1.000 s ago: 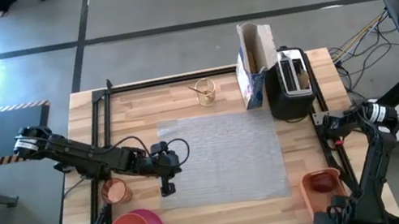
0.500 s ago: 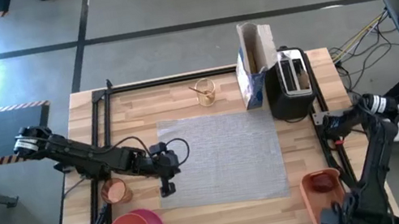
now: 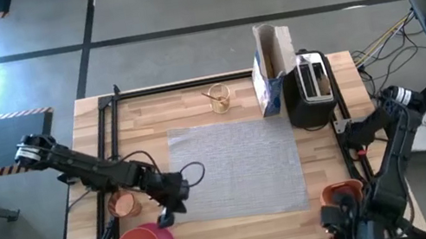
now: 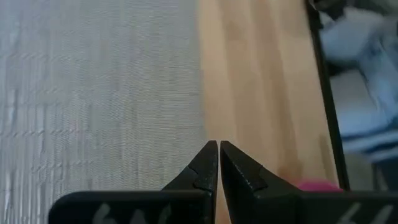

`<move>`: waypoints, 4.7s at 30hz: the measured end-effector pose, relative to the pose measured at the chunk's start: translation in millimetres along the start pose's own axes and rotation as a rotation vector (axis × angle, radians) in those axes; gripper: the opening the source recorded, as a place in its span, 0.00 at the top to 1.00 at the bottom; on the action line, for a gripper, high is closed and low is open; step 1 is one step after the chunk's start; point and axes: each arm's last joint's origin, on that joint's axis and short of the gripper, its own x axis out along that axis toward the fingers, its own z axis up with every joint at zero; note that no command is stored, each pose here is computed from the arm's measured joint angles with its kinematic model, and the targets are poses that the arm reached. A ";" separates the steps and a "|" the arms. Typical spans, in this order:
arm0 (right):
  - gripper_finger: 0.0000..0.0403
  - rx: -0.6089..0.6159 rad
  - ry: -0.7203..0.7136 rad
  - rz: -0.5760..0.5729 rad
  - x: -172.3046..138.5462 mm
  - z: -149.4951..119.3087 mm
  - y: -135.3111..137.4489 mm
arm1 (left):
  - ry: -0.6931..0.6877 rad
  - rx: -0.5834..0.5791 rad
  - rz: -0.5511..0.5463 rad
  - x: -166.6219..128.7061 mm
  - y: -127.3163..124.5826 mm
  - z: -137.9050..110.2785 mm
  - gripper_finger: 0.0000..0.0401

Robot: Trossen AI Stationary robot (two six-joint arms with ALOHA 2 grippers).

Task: Arrange a breakfast setting
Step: Put the orange bowl to the center on the table mat

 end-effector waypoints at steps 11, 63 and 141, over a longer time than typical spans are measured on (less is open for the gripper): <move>0.82 -0.325 -0.489 -0.121 -62.3 11.9 -32.4 | 0.150 0.142 0.058 -29.0 -69.6 7.8 1.00; 0.69 -0.165 -0.562 -0.234 -35.2 -5.8 -126.8 | 0.343 0.283 0.383 13.1 -140.6 -61.2 0.82; 0.69 -0.172 -0.650 -0.178 -34.9 -2.0 -117.5 | 0.094 0.339 0.542 17.0 76.2 127.4 0.99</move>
